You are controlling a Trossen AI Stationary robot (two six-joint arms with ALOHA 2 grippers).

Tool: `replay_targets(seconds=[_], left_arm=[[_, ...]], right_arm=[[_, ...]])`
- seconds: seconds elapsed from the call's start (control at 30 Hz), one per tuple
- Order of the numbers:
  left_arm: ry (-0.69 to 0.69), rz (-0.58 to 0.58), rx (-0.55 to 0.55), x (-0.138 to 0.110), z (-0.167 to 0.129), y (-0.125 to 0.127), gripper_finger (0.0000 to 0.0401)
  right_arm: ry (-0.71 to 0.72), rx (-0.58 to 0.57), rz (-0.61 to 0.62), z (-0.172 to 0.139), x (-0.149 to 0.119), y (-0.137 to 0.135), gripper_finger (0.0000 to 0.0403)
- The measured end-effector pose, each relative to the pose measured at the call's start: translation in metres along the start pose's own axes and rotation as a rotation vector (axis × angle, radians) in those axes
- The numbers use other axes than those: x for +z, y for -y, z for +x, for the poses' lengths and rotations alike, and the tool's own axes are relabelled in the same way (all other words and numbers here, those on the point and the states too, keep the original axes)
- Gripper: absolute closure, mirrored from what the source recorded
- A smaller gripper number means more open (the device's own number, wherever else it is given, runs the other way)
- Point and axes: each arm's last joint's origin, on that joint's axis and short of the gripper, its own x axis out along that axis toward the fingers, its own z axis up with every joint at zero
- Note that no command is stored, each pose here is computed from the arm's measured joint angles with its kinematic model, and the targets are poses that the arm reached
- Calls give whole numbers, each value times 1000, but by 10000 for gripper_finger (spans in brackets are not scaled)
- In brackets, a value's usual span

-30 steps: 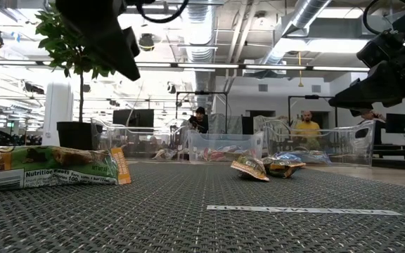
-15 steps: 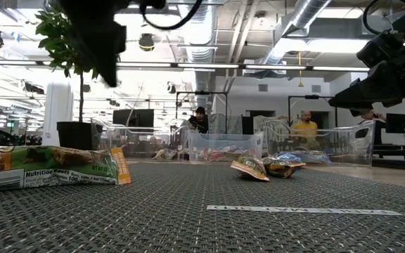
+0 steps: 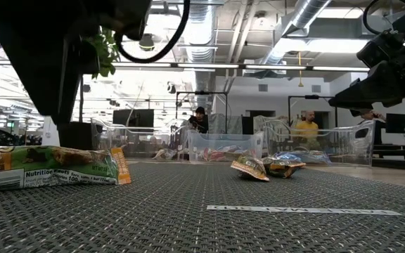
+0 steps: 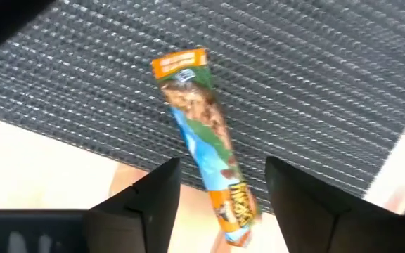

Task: Pick and place Granola Bars by type
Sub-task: Put the orange granola bar into the left transparent bin

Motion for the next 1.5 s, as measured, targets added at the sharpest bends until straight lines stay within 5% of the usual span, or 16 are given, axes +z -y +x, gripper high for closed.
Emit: replay_targets(seconds=[0.3, 1.5], left_arm=[[-25, -37, -9, -6, 13, -5, 170], [-23, 1, 81, -9, 46, -7, 187]], right_arm=[[1, 0, 0, 0, 0, 0, 301], [2, 0, 0, 0, 0, 0, 301]])
